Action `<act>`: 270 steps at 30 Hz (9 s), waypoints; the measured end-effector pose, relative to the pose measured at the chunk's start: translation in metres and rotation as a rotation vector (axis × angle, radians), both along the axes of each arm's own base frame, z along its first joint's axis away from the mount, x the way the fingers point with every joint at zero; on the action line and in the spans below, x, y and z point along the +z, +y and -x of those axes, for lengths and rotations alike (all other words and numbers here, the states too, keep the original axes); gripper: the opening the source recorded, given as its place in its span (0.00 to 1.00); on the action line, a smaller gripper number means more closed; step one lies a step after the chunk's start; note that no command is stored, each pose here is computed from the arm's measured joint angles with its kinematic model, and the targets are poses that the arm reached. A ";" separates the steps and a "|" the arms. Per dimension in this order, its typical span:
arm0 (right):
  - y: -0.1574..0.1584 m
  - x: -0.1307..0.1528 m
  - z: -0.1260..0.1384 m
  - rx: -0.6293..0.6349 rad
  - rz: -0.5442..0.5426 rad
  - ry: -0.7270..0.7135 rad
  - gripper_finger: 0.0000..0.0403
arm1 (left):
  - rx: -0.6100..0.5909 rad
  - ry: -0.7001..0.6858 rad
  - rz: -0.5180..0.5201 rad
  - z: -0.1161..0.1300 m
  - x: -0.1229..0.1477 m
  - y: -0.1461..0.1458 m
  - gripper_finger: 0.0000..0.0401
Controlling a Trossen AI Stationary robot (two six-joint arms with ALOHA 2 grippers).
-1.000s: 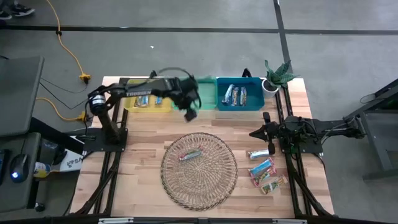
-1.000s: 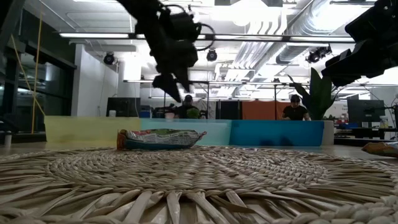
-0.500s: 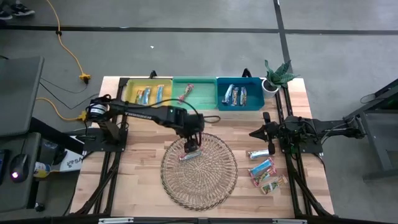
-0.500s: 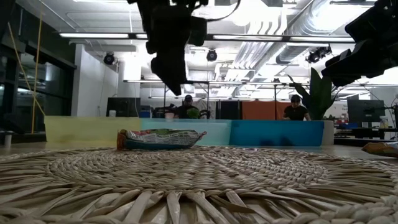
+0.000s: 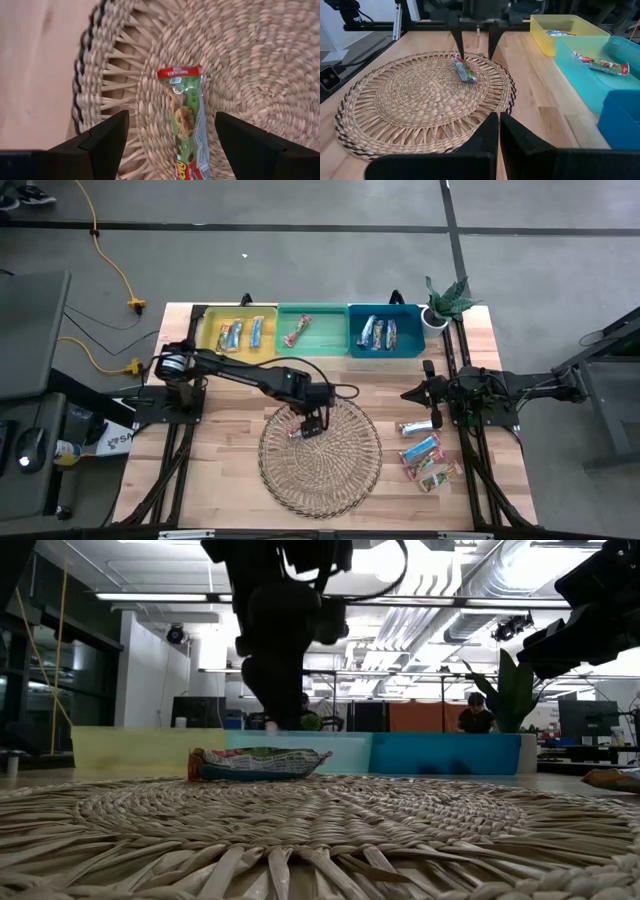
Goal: Pick and place Granola Bars by type
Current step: Put the red granola bar into the green bin, then put the yellow granola bar into the yellow bin
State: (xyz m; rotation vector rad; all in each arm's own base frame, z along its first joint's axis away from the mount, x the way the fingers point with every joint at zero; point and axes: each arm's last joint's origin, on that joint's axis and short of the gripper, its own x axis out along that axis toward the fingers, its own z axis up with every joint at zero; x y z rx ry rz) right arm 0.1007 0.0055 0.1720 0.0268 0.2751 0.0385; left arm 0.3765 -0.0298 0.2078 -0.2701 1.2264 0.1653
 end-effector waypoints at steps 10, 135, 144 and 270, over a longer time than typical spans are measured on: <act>0.000 0.000 0.000 0.000 0.000 0.001 0.00 | -0.022 0.044 0.043 -0.007 -0.021 -0.002 0.73; 0.000 0.000 0.000 0.000 0.000 0.002 0.00 | 0.873 -0.674 -0.769 0.037 0.183 0.025 0.18; 0.000 0.000 0.000 0.000 0.000 0.002 0.00 | 0.880 -0.683 -0.765 0.037 0.184 0.025 0.18; 0.000 0.000 0.000 -0.001 0.000 0.001 0.00 | 0.362 -0.959 -0.067 0.155 0.119 0.105 0.56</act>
